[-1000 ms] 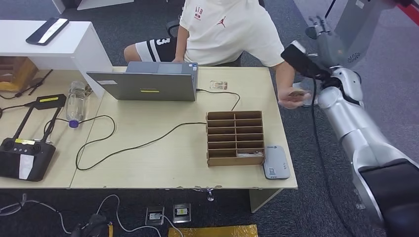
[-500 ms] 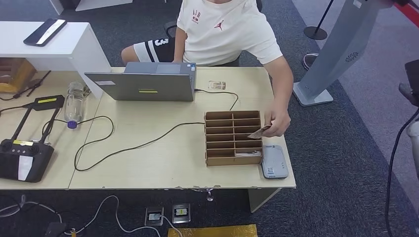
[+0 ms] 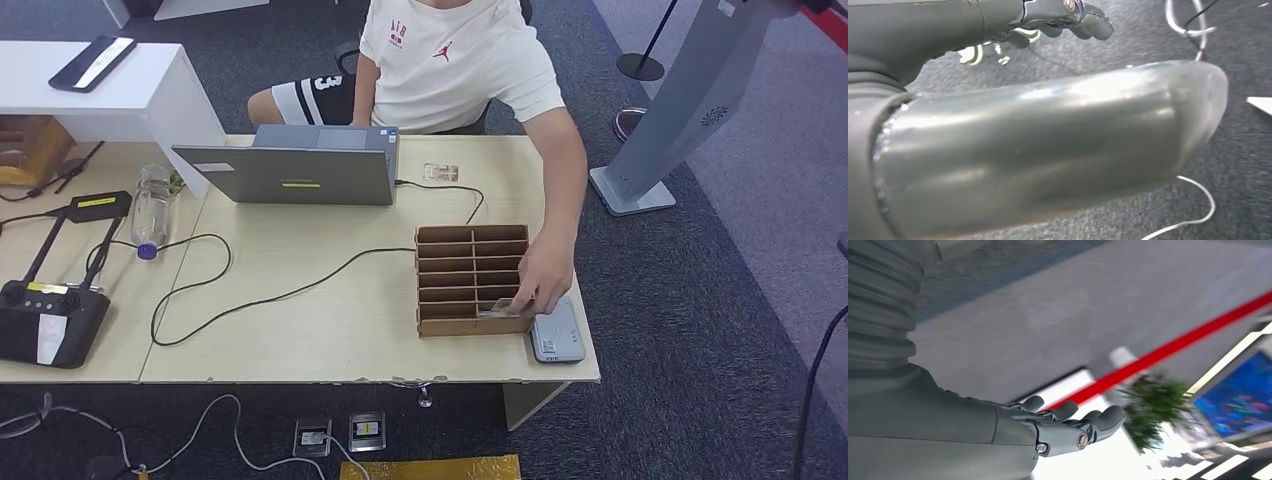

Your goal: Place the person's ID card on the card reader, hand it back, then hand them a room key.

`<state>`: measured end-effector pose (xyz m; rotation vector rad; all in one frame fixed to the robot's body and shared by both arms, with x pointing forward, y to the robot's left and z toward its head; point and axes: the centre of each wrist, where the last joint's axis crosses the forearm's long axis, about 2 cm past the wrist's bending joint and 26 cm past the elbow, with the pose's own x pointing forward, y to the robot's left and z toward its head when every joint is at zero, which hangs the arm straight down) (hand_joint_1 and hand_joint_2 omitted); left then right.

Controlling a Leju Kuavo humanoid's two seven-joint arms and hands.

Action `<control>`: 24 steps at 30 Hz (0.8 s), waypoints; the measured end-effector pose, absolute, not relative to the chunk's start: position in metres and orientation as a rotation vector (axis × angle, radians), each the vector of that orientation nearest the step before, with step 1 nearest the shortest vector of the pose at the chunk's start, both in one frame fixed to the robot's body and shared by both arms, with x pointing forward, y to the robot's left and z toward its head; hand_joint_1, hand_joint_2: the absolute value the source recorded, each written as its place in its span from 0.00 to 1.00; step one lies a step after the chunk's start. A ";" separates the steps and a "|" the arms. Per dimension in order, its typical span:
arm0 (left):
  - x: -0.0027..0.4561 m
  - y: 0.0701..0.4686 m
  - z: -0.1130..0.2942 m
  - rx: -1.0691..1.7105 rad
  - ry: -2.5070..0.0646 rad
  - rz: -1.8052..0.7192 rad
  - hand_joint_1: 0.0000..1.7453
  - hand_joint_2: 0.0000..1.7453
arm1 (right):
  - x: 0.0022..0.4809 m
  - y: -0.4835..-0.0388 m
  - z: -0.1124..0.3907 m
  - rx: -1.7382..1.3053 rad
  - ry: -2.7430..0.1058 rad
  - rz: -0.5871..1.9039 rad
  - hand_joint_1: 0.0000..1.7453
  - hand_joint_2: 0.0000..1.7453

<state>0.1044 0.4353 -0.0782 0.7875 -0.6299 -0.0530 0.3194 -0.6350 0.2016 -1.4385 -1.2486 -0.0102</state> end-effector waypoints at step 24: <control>0.094 0.389 -0.092 0.619 -0.411 -0.032 0.00 0.00 | 0.099 -0.474 -0.070 -0.495 -0.057 0.105 0.00 1.00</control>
